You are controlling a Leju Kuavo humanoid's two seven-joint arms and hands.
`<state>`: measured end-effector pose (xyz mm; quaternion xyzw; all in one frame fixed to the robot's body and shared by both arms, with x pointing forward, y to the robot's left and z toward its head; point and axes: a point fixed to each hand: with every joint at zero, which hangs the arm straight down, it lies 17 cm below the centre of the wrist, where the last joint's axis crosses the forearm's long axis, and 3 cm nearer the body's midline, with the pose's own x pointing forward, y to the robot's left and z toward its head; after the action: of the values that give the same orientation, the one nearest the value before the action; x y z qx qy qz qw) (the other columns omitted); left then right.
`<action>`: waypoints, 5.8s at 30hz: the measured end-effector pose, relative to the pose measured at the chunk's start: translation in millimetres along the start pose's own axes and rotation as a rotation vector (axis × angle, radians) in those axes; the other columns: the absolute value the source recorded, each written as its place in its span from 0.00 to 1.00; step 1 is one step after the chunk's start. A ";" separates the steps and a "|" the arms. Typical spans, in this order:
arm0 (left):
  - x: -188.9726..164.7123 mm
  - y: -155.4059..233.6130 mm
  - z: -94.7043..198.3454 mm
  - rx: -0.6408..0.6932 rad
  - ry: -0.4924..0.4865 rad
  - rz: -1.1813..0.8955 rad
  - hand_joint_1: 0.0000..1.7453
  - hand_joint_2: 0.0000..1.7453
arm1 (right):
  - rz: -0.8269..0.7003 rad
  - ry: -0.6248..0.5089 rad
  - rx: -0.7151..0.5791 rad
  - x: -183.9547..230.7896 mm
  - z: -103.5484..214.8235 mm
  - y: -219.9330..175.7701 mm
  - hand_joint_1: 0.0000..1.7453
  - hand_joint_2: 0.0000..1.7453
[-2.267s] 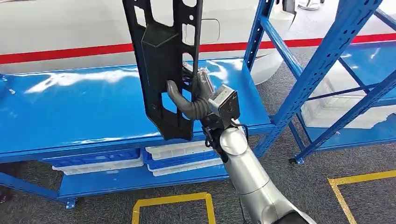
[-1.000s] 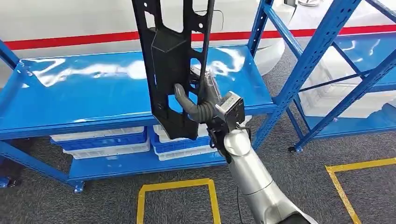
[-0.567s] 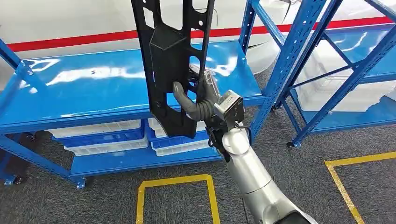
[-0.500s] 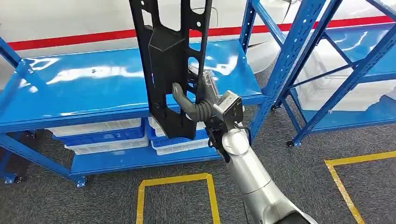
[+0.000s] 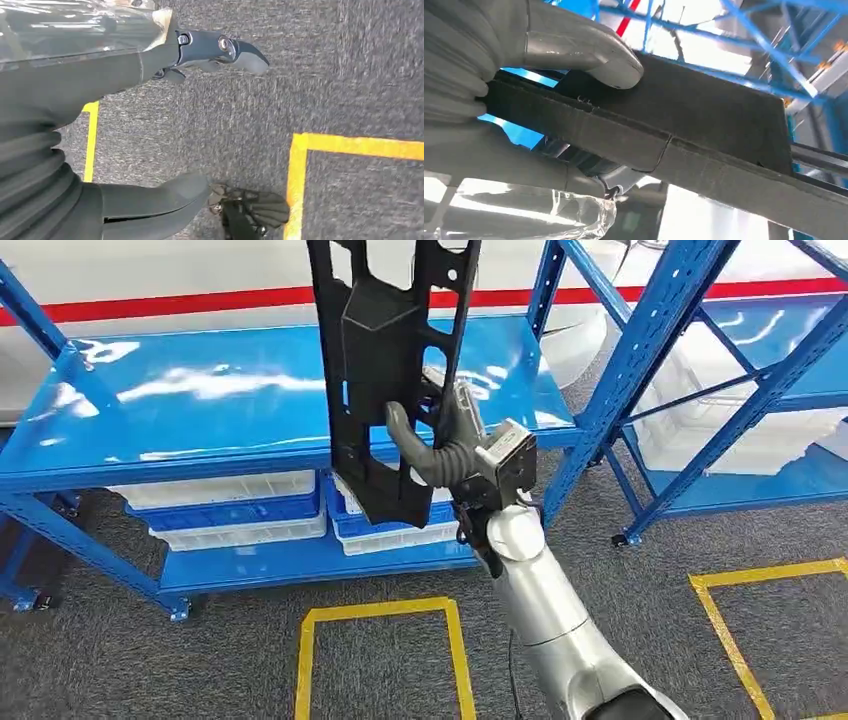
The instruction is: Take the parts from the cabinet and place them on the table.
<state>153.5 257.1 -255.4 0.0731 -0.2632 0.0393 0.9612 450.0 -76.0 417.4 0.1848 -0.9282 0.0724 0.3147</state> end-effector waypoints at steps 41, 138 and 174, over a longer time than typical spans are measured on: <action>-7.3 -0.2 2.4 -0.001 0.008 -0.019 0.00 1.00 | 0.031 0.064 -0.075 -13.6 35.3 -49.6 1.00 1.00; -0.6 7.9 2.2 -0.017 -0.034 0.088 0.00 1.00 | 0.110 0.107 -0.037 -23.2 76.0 -31.0 1.00 1.00; 0.9 6.7 2.2 -0.045 -0.043 0.066 0.00 1.00 | 0.040 -0.014 -0.032 41.2 115.5 -35.8 1.00 1.00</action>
<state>152.4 263.4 -252.3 0.0433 -0.2868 0.0637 0.9549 369.3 -150.1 351.8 0.1615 -0.9350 0.0625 0.3095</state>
